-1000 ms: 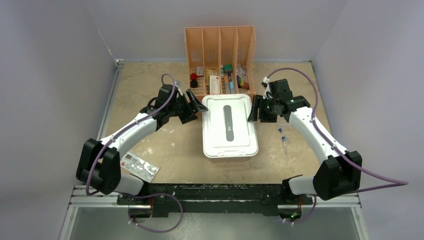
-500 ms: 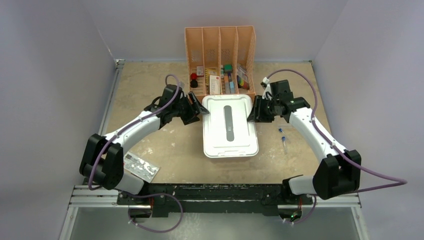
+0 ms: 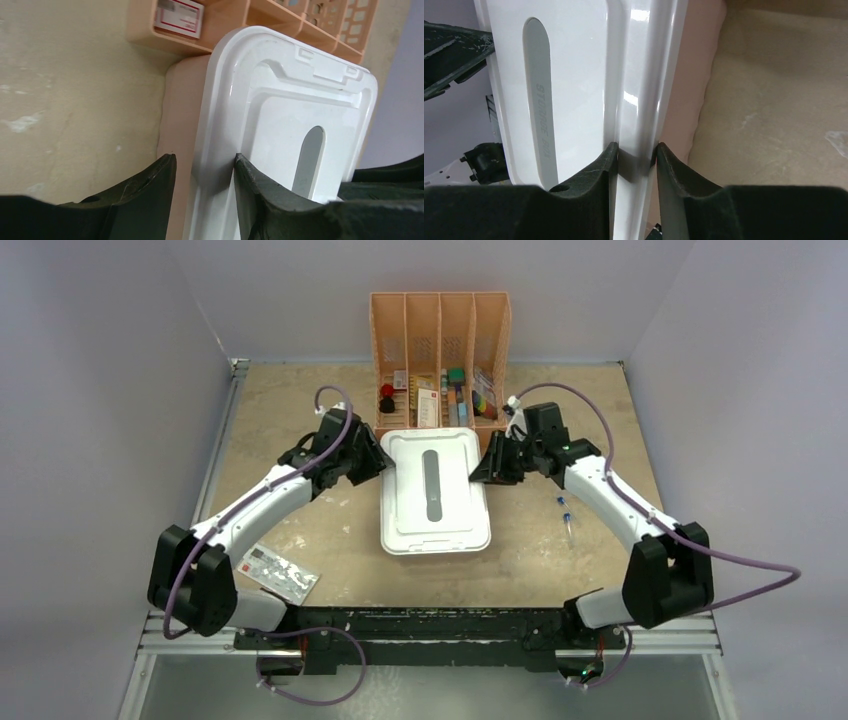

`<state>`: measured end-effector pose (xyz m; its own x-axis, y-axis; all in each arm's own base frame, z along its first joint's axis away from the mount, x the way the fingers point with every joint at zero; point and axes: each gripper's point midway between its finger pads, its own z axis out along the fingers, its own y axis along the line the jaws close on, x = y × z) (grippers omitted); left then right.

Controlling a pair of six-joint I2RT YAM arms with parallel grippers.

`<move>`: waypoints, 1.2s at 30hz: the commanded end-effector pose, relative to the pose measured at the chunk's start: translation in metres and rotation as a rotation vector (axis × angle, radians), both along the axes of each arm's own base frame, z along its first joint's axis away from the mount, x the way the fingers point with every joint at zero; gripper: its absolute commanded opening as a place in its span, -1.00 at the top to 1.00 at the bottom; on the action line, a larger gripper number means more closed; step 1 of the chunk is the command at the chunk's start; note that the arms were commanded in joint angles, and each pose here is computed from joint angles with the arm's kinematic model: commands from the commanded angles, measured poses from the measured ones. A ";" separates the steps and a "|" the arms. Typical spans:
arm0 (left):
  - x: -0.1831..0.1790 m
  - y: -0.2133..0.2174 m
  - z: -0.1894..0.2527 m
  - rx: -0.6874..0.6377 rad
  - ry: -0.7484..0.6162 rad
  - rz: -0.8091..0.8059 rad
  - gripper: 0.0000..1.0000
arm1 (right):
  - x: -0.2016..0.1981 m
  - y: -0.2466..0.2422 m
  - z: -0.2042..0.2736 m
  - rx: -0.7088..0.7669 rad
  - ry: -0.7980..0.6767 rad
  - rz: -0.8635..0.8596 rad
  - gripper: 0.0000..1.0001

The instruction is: Organize the chemistry lab equipment

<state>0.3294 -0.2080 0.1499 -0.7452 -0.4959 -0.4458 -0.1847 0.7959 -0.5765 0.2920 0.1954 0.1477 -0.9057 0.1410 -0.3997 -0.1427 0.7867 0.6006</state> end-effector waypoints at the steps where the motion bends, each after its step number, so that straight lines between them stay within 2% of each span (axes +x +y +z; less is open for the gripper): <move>1: -0.010 0.055 -0.015 0.233 0.024 0.117 0.11 | -0.030 0.041 -0.025 0.013 0.117 0.122 0.47; 5: -0.015 0.071 -0.015 0.287 0.020 0.147 0.11 | -0.027 0.058 -0.025 -0.006 0.100 0.124 0.45; 9: -0.011 0.068 -0.009 0.272 0.000 0.143 0.11 | -0.016 0.056 -0.019 -0.041 0.068 0.075 0.37; 15: -0.007 0.074 0.011 0.317 -0.040 0.133 -0.04 | -0.009 0.037 0.013 -0.110 -0.010 -0.006 -0.06; 21: 0.001 0.073 0.060 0.325 -0.131 0.093 -0.23 | 0.006 0.009 0.070 -0.188 -0.182 -0.104 -0.24; 25: 0.004 0.062 0.098 0.275 -0.222 0.038 -0.27 | 0.013 -0.024 0.099 -0.264 -0.271 -0.223 -0.26; 28: 0.003 0.049 0.127 0.210 -0.303 -0.021 -0.28 | 0.017 -0.072 0.104 -0.386 -0.295 -0.383 -0.26; 32: -0.002 0.029 0.161 0.107 -0.420 -0.112 -0.28 | 0.007 -0.133 0.086 -0.518 -0.230 -0.541 -0.25; 36: -0.009 0.017 0.183 0.020 -0.509 -0.166 -0.28 | -0.011 -0.175 0.049 -0.660 -0.120 -0.603 -0.18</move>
